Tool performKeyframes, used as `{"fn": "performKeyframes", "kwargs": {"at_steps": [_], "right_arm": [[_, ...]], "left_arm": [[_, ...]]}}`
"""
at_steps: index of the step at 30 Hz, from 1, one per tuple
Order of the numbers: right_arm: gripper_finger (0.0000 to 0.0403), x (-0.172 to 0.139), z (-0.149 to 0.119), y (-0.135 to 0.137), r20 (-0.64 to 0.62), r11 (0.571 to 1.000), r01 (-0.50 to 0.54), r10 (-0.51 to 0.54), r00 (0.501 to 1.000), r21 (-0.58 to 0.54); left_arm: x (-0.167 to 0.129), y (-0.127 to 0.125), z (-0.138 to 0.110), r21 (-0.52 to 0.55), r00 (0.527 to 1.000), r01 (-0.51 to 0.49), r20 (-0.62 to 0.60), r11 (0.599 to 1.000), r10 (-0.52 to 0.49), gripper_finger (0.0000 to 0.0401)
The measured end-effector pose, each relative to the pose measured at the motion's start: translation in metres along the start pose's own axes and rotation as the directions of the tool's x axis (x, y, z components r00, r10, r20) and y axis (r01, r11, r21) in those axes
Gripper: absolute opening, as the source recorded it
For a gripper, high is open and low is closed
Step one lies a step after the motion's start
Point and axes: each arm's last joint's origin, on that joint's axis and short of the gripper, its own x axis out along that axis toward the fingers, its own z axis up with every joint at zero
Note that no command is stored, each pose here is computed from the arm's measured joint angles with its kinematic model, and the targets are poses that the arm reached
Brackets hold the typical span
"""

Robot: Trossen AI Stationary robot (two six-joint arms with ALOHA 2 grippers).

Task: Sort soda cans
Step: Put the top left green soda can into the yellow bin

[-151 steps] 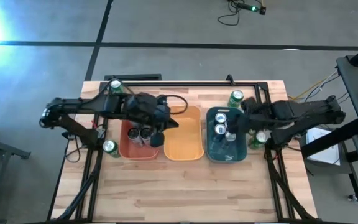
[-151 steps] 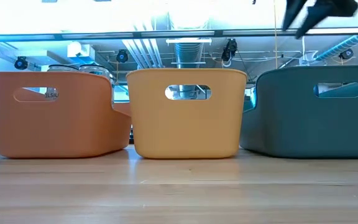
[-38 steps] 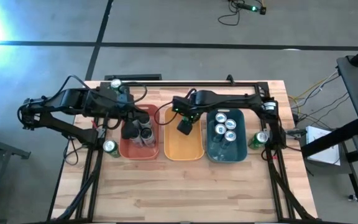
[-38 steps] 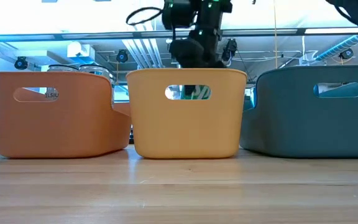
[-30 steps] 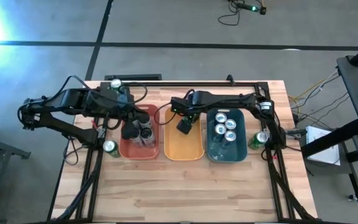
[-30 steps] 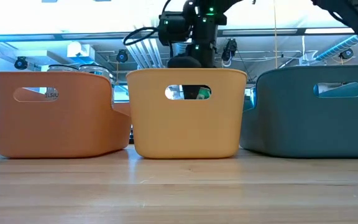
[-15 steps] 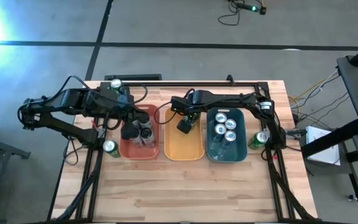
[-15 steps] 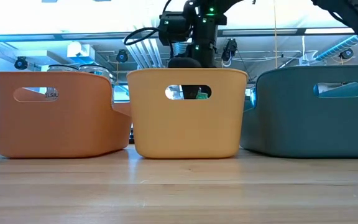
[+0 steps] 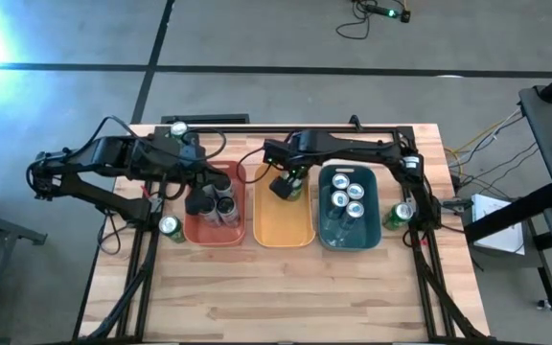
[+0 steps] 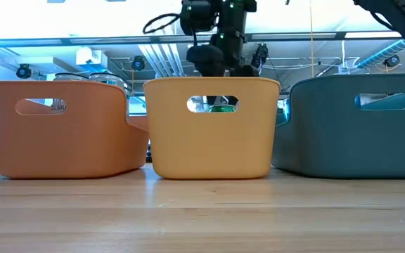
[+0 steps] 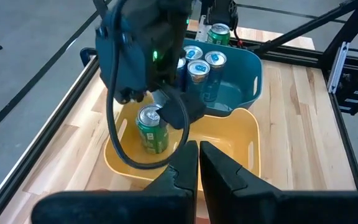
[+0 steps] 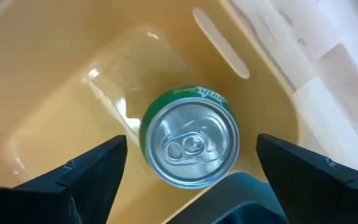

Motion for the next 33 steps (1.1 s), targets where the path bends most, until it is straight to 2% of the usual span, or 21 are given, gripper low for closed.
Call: {"fn": "performKeyframes", "kwargs": {"at_steps": [3,5,8,10,14,17,18,23,28,33], "right_arm": [[0.0354,-0.012,0.002,0.001,0.017,1.000,-0.009,0.009,1.000,-0.007],[0.0352,-0.022,0.001,0.002,0.012,1.000,-0.007,0.008,1.000,-0.023],[0.0352,-0.041,-0.001,0.006,0.024,0.998,-0.015,0.017,1.000,-0.061],[0.0354,-0.057,-0.002,0.010,0.061,0.995,-0.034,0.040,0.997,-0.090],[0.0352,-0.090,-0.008,0.021,0.155,0.980,-0.066,0.096,0.983,-0.187],[0.0352,-0.119,-0.012,0.028,0.266,0.958,-0.074,0.151,0.952,-0.278],[0.0353,-0.129,-0.015,0.029,0.302,0.951,-0.076,0.170,0.938,-0.298],[0.0352,-0.162,-0.030,0.022,0.373,0.939,-0.098,0.225,0.900,-0.330],[0.0354,-0.179,-0.039,0.017,0.388,0.934,-0.143,0.272,0.881,-0.328],[0.0350,-0.188,-0.037,0.017,0.454,0.939,-0.195,0.310,0.835,-0.283]], "left_arm": [[-0.006,0.002,-0.002,-0.009,1.000,-0.011,0.002,1.000,0.011,0.0000],[-0.014,0.006,-0.003,-0.029,0.998,-0.056,0.020,0.998,0.057,0.0000],[-0.030,0.016,-0.008,-0.050,0.985,-0.165,0.036,0.985,0.167,0.0000],[-0.040,0.027,-0.013,-0.080,0.964,-0.262,0.032,0.962,0.265,0.0000],[-0.047,0.057,-0.021,-0.191,0.896,-0.443,-0.060,0.876,0.440,0.0005],[-0.041,0.084,-0.025,-0.297,0.825,-0.565,-0.176,0.770,0.538,0.0018],[-0.038,0.094,-0.025,-0.313,0.810,-0.586,-0.214,0.748,0.545,0.0023],[-0.017,0.143,-0.028,-0.370,0.789,-0.612,-0.341,0.699,0.511,0.0051],[-0.004,0.194,-0.046,-0.357,0.671,-0.729,-0.539,0.584,0.509,0.0094],[0.006,0.227,-0.060,-0.391,0.650,-0.743,-0.616,0.542,0.446,0.0150]]}}
